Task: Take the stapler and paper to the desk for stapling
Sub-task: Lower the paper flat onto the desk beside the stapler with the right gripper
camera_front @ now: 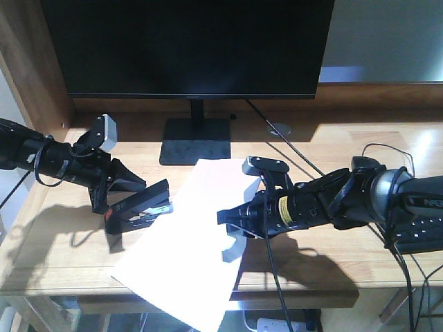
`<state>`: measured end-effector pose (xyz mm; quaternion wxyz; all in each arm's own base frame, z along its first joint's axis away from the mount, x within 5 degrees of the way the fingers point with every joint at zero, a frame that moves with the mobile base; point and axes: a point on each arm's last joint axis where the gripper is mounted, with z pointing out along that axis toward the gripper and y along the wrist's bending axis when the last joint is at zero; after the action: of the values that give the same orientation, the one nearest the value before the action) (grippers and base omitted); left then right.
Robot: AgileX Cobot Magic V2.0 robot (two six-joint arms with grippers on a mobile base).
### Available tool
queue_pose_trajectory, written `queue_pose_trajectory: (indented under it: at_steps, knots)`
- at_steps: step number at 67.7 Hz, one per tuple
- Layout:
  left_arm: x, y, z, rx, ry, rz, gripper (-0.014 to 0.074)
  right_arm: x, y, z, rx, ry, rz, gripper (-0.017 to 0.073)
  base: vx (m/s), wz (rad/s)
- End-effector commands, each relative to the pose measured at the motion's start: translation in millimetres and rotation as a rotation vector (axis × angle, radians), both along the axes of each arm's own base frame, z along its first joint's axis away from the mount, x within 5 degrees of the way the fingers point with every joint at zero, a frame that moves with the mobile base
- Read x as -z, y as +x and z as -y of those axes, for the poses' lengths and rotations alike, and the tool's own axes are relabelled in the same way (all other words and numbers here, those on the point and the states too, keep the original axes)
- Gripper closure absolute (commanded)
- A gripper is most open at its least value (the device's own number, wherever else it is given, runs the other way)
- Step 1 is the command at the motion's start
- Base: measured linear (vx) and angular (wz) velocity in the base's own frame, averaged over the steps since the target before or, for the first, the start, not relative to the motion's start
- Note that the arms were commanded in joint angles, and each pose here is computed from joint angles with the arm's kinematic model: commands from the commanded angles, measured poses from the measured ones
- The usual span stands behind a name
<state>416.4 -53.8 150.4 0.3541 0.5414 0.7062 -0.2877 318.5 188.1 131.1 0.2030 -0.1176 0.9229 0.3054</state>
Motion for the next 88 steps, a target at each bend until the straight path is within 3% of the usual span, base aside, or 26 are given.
queue_pose_trajectory:
  at_steps: [1,16,34,72,88]
  knots:
    - [-35,1,4.2,-0.011,-0.061,0.065,0.0600,-19,7,-4,-0.054,0.018,0.069,0.0564,0.00,0.00]
    - [-35,1,4.2,-0.011,-0.061,0.065,0.0600,-24,8,-11,-0.146,0.055,0.091,0.0564,0.00,0.00]
    - [-35,1,4.2,-0.011,-0.061,0.065,0.0600,-39,11,-13,-0.162,0.065,0.154,0.0564,0.00,0.00]
    - [-35,1,4.2,-0.011,-0.061,0.065,0.0600,-49,28,-1,0.113,0.047,0.210,0.0564,0.00,0.00]
    - [-35,1,4.2,-0.011,-0.061,0.065,0.0600,-49,32,2,0.180,0.039,0.213,0.0564,0.00,0.00]
